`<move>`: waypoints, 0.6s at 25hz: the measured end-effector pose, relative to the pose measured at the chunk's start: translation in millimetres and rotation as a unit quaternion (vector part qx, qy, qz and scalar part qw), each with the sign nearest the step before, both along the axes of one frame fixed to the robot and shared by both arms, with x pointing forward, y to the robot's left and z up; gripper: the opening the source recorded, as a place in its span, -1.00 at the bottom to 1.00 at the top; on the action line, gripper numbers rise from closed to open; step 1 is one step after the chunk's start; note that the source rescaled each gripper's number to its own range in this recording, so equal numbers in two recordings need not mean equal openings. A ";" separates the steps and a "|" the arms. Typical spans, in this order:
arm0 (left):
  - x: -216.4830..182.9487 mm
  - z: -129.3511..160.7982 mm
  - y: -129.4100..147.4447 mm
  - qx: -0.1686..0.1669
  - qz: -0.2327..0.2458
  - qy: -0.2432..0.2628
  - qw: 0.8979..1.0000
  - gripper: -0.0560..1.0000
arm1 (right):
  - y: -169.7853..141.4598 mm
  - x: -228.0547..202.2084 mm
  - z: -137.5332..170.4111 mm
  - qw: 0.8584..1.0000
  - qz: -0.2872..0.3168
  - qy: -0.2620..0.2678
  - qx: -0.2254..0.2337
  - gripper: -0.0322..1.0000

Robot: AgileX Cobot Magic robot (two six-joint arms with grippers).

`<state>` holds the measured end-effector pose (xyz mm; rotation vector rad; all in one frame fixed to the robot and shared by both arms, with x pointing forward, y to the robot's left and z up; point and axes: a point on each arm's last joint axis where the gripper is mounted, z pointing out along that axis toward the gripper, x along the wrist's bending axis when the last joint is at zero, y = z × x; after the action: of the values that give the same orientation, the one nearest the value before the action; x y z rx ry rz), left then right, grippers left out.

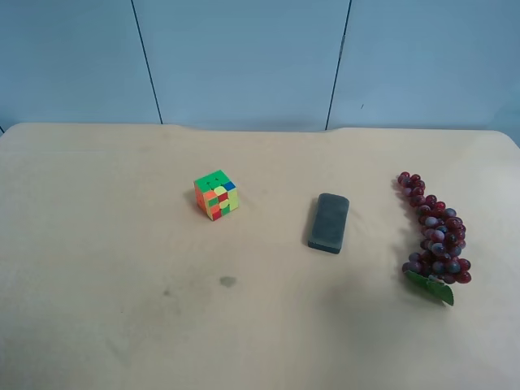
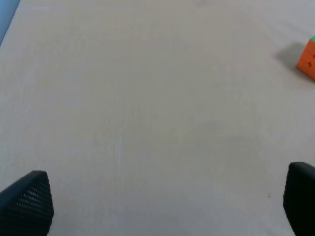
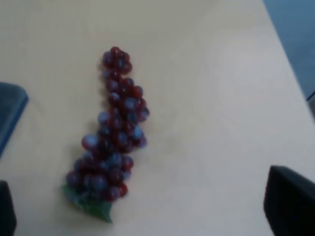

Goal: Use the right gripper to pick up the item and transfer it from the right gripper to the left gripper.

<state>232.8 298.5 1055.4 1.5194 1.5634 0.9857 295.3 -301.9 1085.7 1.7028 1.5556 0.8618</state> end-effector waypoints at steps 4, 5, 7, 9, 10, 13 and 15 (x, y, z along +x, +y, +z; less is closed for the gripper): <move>0.0 0.0 0.0 0.000 0.000 0.000 1.000 0.83 | 1.6 58.1 4.1 0.999 0.008 0.026 0.018 0.99; 0.0 0.0 0.0 0.000 0.000 0.000 1.000 0.83 | 1.4 74.0 2.0 0.999 0.008 0.041 0.018 1.00; 0.0 0.0 0.0 0.000 0.000 0.000 1.000 0.83 | 0.6 104.6 -3.2 0.997 0.012 0.070 0.014 1.00; 0.0 0.0 0.0 0.000 0.000 0.000 1.000 0.83 | -0.2 137.4 -13.6 0.993 0.015 0.117 0.011 1.00; 0.0 0.0 0.0 0.000 0.000 0.000 1.000 0.83 | -0.4 150.9 -19.7 0.990 0.015 0.138 0.012 1.00; 0.0 0.0 0.0 0.000 0.000 0.000 1.000 0.83 | -0.6 193.3 -45.0 0.978 0.014 0.209 0.021 1.00; 0.0 0.0 0.0 0.000 0.000 0.000 1.000 0.83 | -0.7 215.5 -58.7 0.969 0.013 0.244 0.026 1.00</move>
<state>232.8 298.5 1055.4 1.5194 1.5634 0.9857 510.8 -302.6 1027.0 2.0435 1.8842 0.5170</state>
